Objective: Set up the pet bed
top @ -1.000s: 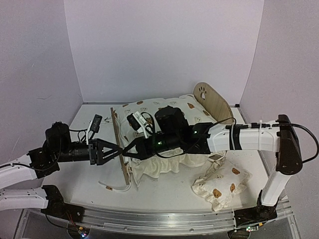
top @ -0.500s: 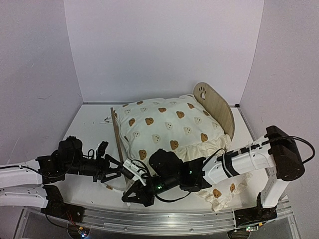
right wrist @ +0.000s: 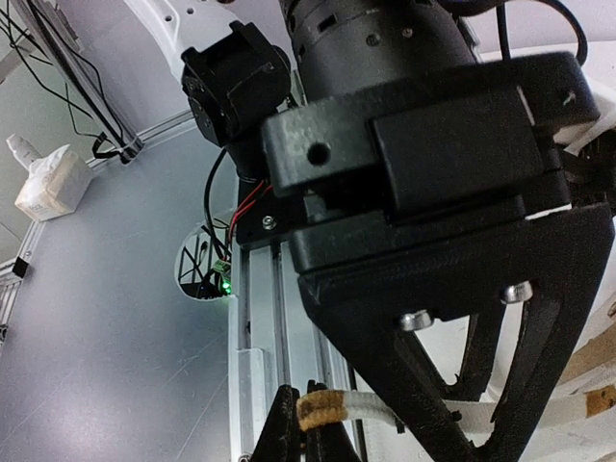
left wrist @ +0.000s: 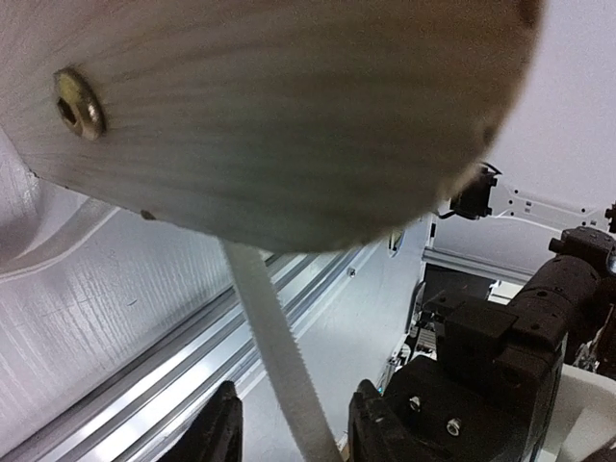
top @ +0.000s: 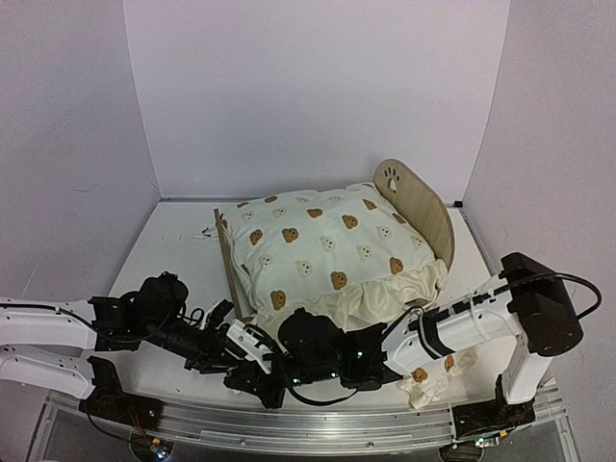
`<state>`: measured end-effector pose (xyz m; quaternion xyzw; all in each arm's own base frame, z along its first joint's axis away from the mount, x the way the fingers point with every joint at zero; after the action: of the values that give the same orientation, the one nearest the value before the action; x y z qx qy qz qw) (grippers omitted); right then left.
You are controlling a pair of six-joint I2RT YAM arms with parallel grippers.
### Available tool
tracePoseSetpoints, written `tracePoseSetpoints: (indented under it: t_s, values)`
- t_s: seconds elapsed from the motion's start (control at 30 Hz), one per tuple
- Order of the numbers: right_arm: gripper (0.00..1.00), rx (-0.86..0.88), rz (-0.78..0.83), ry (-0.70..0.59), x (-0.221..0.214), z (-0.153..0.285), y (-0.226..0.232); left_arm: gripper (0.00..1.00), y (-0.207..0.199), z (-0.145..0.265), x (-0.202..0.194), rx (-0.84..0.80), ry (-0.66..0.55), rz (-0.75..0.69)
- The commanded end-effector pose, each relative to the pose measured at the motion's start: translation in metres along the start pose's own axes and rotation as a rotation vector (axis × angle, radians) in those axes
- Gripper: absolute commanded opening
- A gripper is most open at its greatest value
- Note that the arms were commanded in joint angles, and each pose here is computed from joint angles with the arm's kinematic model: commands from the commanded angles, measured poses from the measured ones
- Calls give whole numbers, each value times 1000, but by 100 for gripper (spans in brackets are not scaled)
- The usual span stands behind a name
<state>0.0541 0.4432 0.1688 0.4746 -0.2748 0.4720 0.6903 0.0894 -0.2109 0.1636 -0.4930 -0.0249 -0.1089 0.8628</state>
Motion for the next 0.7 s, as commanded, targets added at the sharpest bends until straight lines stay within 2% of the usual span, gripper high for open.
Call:
tracePoseSetpoints:
  t_s: [0.0, 0.1, 0.2, 0.27, 0.37, 0.53, 0.67]
  values:
    - [2, -48, 23, -100, 21, -3, 5, 31, -20, 5, 0, -88, 26, -122]
    - [7, -78, -43, -85, 16, 0, 3, 15, -22, 9, 1, -80, -4, -158]
    - [25, -132, -171, -59, 3, 8, -3, 1, -20, 10, 2, -51, -23, -177]
    - [38, -170, -268, -44, -10, 17, -8, 0, -20, 11, 3, -36, -42, -189]
    - [47, -240, -397, -47, -33, 30, -19, 0, -25, 15, 6, -26, -62, -224]
    - [48, -382, -489, -113, -44, 19, -39, 0, -36, 23, 10, -12, -88, -285]
    - [48, -440, -539, -253, -56, -1, -53, 0, -40, 26, 12, -3, -103, -306]
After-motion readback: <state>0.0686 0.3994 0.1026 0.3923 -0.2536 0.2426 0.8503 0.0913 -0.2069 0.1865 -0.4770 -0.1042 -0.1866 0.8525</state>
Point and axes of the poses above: each gripper's point midway between its finger pads, its own z axis back along the fingers, its own y axis along the line the jaws close on, x = y × z, the point moved 9 cm from there along z, back along the fingers, and after that the axes turned 7 degrees about -z, right-handed, at the moved point
